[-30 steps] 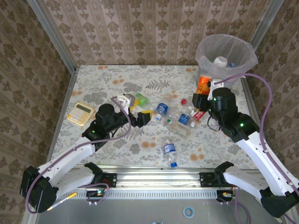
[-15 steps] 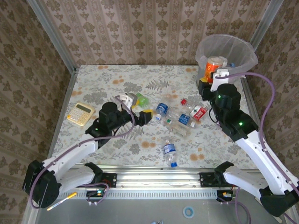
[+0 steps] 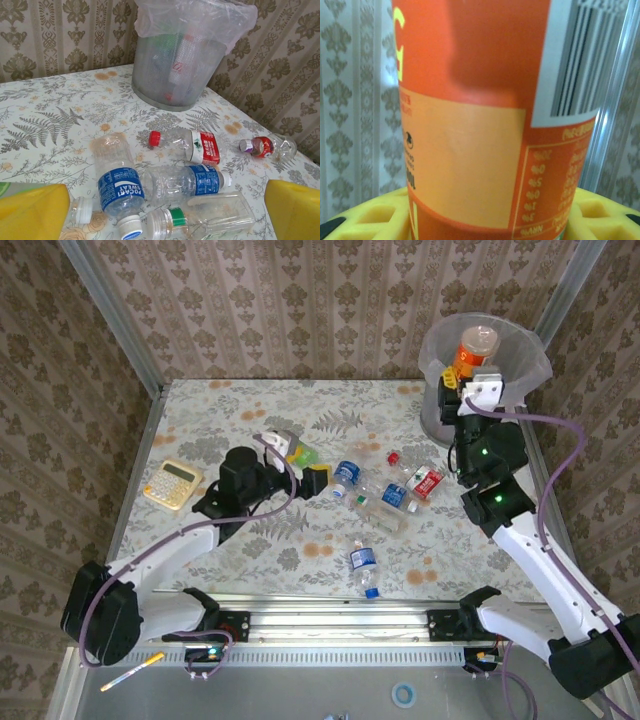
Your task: Throw the plastic bottles in the bin
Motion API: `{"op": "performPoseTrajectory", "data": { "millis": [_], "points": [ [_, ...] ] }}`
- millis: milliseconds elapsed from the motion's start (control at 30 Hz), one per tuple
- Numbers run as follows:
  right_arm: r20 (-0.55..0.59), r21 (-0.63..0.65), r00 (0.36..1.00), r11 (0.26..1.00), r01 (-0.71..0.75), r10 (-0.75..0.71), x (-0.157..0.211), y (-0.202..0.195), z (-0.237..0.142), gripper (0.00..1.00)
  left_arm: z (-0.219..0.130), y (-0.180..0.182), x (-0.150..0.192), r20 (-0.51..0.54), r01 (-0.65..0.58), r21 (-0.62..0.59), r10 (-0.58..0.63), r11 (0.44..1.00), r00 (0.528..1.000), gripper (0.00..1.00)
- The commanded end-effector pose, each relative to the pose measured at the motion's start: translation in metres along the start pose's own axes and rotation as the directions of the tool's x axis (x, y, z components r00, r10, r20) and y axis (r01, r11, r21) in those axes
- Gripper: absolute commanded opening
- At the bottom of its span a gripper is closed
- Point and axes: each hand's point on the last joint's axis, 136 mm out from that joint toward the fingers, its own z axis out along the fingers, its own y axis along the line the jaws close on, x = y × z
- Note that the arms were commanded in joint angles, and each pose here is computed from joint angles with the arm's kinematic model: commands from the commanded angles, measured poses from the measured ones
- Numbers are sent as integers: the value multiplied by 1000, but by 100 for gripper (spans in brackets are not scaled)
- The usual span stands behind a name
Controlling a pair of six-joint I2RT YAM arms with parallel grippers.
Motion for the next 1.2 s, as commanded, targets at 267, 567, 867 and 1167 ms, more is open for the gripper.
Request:
{"op": "performPoseTrajectory", "data": {
  "millis": [267, 567, 867, 1167],
  "points": [
    [359, 23, 917, 984, 175, -172, -92, 4, 0, 18, 10, 7, -17, 52, 3, 31, -5, 1000, 999, 100],
    [210, 65, 943, 966, 250, -258, -70, -10, 23, 18, 15, 19, -16, 53, 37, 43, -40, 998, 998, 100],
    [-539, 172, 837, 961, 217, -93, 72, -92, 96, 86, 23, 25, -14, 12, 70, 38, -70, 997, 997, 100],
    [-523, 85, 849, 987, 137, -73, 67, -74, 87, 100, 21, 25, -7, -21, 102, 34, -101, 994, 995, 100]
  ]
}}
